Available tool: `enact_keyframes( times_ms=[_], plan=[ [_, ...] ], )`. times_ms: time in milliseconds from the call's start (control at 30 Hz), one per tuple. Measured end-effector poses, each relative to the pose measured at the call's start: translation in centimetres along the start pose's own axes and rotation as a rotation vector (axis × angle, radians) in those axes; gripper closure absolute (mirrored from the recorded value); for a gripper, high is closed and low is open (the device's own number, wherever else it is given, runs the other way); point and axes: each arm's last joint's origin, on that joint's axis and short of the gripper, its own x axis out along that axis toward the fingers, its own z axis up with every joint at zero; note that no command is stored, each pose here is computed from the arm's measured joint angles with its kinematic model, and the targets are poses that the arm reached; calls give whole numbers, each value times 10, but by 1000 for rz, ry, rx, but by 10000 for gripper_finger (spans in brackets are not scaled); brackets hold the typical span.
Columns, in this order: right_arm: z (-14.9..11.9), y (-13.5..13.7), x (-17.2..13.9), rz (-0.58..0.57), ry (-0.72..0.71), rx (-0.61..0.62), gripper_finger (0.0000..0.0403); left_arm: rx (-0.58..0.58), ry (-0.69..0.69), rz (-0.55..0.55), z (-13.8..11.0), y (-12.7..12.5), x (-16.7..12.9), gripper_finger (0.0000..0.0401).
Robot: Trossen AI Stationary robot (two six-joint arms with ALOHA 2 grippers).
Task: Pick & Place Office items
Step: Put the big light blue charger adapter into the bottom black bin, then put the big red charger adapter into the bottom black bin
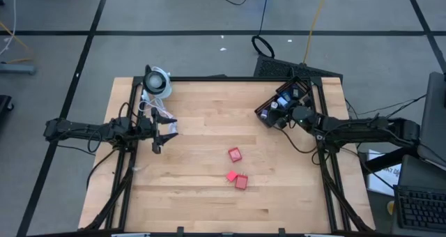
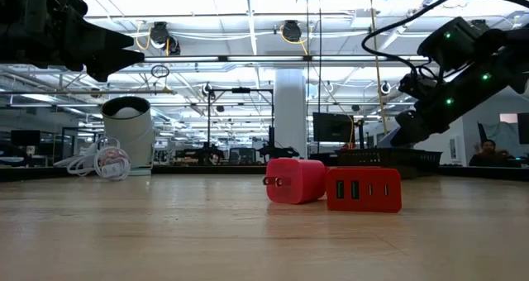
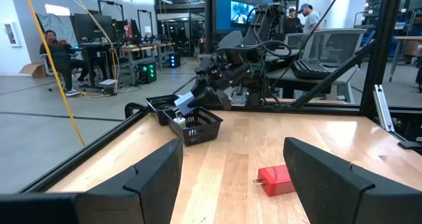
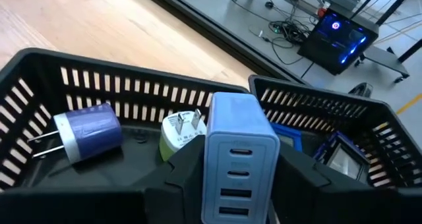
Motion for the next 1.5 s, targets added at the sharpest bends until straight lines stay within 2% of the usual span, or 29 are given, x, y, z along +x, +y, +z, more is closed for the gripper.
enact_keyframes(
  times_ms=[233, 467, 600, 700, 867, 1133, 1267, 1400, 1500],
  plan=[
    [1, 0, 0, 0, -11, 9, 226, 0, 0, 0, 0, 0, 0, 134],
    [13, 1, -1, 9, -115, 79, 185, 0, 0, 0, 0, 0, 0, 134],
    [21, 3, -3, 91, -191, 124, 176, 0, 0, 0, 0, 0, 0, 134],
    [28, 5, -5, 206, -256, 166, 175, 0, 0, 0, 0, 0, 0, 135],
    [38, 10, -10, 484, -332, 258, 181, 0, 0, 0, 0, 0, 0, 134],
    [47, 21, -27, 1131, -321, 338, 182, 0, -2, 0, 0, 0, 0, 135],
    [48, 30, -42, 1429, -262, 306, 184, -12, -60, 2, 6, 0, 0, 134],
    [45, 43, -55, 1558, -264, 223, 186, -54, -131, -13, 13, 0, -1, 134],
    [44, 51, -65, 1547, -349, 154, 186, -139, -172, -32, 17, 0, -1, 134]
  ],
)
